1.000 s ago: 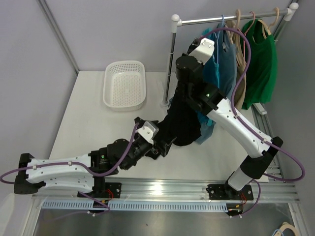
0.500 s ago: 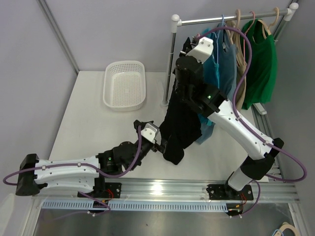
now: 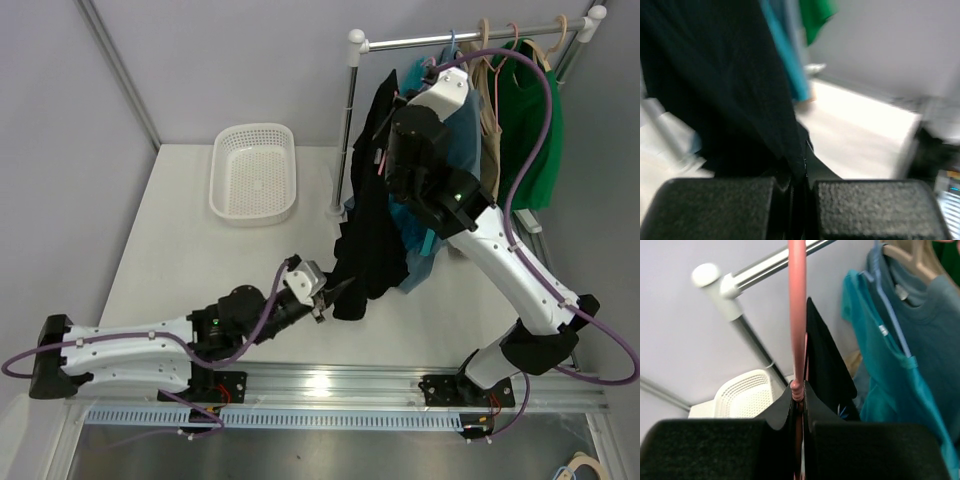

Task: Remove the t-shirt from the hanger

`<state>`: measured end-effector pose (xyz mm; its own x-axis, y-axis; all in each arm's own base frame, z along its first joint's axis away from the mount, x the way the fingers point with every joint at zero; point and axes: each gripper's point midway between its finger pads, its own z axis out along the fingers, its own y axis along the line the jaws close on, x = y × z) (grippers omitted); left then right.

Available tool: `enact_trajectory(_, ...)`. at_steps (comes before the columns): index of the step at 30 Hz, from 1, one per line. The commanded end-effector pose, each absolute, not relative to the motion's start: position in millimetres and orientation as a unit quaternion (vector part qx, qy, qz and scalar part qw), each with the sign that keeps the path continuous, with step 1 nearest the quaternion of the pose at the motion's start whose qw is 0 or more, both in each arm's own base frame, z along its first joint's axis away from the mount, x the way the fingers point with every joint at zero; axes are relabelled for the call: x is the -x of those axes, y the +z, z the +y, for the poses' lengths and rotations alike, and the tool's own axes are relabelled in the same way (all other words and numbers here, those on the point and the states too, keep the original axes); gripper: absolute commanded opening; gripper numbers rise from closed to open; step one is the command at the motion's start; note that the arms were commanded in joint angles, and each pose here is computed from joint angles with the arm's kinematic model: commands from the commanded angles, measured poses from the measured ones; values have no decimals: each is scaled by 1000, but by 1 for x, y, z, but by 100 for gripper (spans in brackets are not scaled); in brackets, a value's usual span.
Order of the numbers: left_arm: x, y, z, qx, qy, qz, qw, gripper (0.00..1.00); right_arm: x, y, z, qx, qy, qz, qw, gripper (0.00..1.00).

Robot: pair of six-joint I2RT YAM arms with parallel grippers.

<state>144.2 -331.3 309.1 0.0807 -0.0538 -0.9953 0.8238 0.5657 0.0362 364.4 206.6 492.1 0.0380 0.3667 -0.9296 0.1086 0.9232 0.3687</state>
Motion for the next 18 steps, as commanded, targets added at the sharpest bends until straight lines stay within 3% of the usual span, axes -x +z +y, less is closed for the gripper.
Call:
enact_trajectory(1, -86, 334, -341, -359, -456, 529, 620, 1, -365, 525, 177, -216, 126, 653, 715, 0)
enact_trajectory(6, -26, 302, -356, -391, -521, 528, 544, 1, -380, 528, 154, -222, 111, 652, 716, 0)
enact_trajectory(11, 2, 227, -378, -398, -545, 583, 451, 1, -387, 526, 150, -217, 117, 659, 711, 0)
enact_trajectory(15, 25, 220, -379, -414, -579, 556, 429, 1, -389, 521, 150, -206, 110, 668, 707, 0)
enact_trajectory(18, 5, 211, -382, -399, -528, 600, 449, 1, -381, 518, 157, -184, 123, 685, 694, 0)
